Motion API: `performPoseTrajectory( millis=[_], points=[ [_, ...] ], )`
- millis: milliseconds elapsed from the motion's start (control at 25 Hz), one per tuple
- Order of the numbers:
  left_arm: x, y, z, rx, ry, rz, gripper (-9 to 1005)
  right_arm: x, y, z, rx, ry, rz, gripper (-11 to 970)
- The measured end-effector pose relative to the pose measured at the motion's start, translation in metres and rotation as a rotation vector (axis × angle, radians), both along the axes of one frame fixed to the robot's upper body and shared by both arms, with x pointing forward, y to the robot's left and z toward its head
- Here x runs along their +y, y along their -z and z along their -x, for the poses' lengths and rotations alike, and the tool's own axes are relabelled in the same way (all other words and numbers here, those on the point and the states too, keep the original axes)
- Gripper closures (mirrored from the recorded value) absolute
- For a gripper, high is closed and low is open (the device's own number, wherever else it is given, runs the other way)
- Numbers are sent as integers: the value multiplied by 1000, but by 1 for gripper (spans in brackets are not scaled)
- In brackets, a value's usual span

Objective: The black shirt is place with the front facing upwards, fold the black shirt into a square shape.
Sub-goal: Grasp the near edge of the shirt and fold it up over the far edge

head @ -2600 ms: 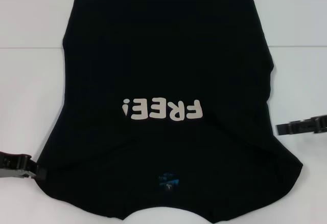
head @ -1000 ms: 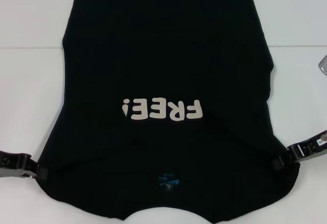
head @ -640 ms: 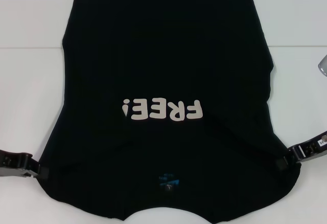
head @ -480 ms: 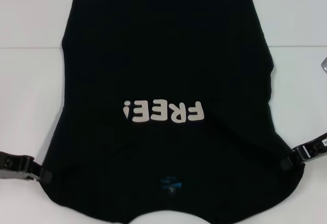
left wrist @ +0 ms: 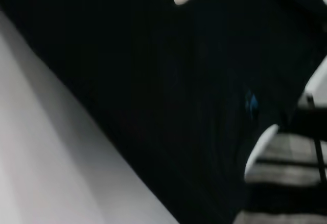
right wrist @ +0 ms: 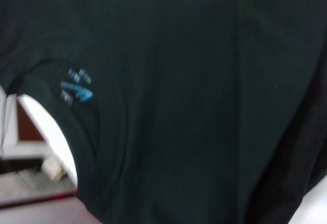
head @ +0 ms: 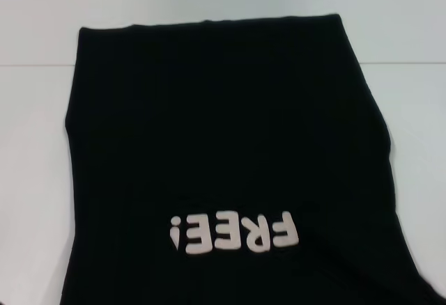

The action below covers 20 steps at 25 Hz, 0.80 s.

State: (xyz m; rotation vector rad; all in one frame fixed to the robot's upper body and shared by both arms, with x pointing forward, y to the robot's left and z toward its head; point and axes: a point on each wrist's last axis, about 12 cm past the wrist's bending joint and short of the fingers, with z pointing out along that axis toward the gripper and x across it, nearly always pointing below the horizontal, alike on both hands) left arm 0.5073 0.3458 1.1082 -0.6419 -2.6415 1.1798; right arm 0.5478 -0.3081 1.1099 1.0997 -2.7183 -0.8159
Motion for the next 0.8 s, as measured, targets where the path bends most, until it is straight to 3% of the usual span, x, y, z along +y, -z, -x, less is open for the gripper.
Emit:
performPoseTrajectory(
  millis=[200,360,440,600,800],
  points=[
    [-8,5,2,-9,32,15,970,3,9,6,25,30,4,936],
    [0,-6,-14,-108,-75,52,970,-4,-1,-3,-39,171,-127,936],
    [8,-15,-26,-173,-171,78,970,-13,-11,-11,-86,284,-198,936],
    [28,-27,-50,-277,-493,126,969,-37,-28,-31,-214,565,-350,935],
    [42,-13,-64,-345,-830,195,969,-50,-26,-48,-353,845,-555,935]
  ],
)
